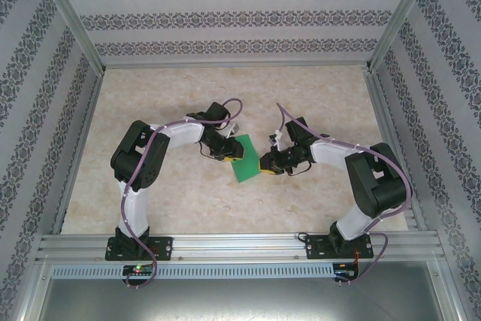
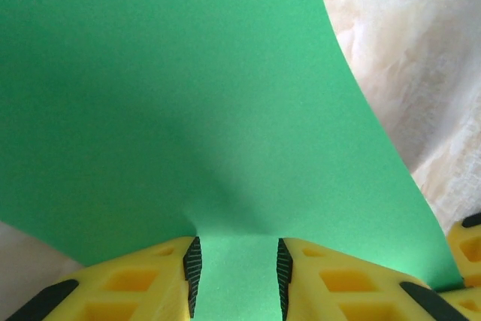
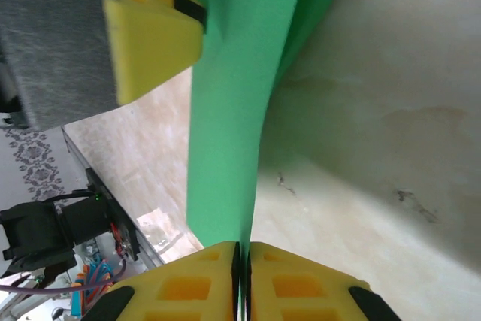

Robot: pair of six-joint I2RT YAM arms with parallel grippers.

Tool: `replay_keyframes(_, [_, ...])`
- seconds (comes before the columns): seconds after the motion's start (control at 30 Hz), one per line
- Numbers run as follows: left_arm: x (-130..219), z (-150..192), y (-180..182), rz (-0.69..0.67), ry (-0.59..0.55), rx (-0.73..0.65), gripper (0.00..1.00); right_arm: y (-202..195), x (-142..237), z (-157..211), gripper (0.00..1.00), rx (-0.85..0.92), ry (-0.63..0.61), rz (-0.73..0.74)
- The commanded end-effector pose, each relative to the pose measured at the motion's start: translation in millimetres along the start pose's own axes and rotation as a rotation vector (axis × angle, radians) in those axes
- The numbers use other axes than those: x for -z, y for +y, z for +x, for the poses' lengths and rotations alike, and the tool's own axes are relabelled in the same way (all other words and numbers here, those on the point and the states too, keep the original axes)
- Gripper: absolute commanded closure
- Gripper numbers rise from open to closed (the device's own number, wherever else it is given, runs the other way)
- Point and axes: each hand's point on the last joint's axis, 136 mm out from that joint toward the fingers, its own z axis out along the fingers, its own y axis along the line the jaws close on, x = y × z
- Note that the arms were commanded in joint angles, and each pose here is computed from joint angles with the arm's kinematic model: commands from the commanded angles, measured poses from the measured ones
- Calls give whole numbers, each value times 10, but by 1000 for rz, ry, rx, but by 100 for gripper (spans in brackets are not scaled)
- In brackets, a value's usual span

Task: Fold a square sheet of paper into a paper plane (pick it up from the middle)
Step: Third fold the triangle at the center of the table.

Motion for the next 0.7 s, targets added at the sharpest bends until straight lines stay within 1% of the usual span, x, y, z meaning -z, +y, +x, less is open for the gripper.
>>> replay_keyframes(0.0, [-106,95,94,-55,45,-15,64,-206,-81,99,88,-16,32,72])
replay_keyframes(0.2, [-114,118,103,-62,51,-18,64,-150,-147,74,93,1,41,84])
replay_keyframes(0.4, [-114,127,103,-64,52,-21,64,68,-214,4,93,32,38,50])
replay_keyframes(0.67, [-116,149,101,-60,57,-24,64,208,-311,-107,93,39,30,19])
